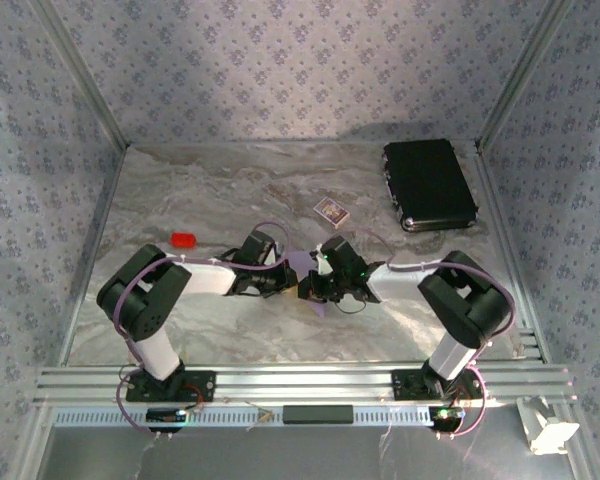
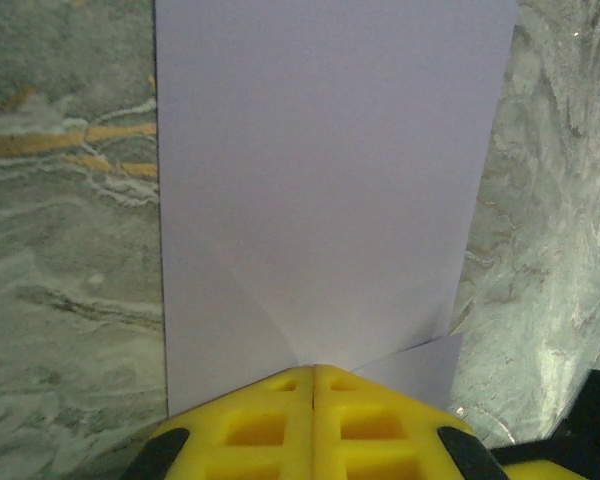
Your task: Fold a paper plane with a square sheet of paper (pick it up from the middle)
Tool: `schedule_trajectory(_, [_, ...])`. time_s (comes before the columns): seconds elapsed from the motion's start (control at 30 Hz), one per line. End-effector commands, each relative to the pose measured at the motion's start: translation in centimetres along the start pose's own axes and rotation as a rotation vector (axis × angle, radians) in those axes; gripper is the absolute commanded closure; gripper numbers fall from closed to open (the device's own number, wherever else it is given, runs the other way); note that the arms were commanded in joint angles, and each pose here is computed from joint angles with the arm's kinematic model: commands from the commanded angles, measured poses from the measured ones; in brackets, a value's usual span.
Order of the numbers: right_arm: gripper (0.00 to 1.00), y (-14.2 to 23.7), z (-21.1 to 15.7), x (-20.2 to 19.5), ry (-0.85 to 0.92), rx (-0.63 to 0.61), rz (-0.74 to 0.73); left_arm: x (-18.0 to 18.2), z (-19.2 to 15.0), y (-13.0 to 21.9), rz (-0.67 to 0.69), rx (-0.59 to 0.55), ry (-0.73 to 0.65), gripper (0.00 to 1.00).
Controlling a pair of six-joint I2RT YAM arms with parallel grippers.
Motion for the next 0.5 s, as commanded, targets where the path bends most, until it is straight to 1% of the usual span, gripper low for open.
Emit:
schedule_trajectory(0.0, [0.96, -0.6, -0.8, -1.1, -0.004, 0.058, -0.017, 2.0, -0.3, 0.1, 0.071, 0.004, 0.026, 0.94])
schedule_trajectory(0.1, [0.95, -0.5, -1.7, -1.9, -0.024, 0.072, -0.031, 2.3, -0.2, 0.2, 0.076, 0.011, 0.026, 0.95])
schedule_trajectory(0.47, [0.91, 1.6, -2.7, -1.8, -0.018, 0.063, -0.016, 3.3, 0.3, 0.3, 0.111, 0.001, 0.044, 0.96])
Point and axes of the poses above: each hand's point on the last joint's axis, 136 mm out from that joint toward the fingers, its own y axis back along the fingers, its own x axis along the line the jaws close on, z = x × y, the point moved 10 cm from there along y, back along the fingers, and after that the axes turned 15 degrees about y, right-handed, at the moved point
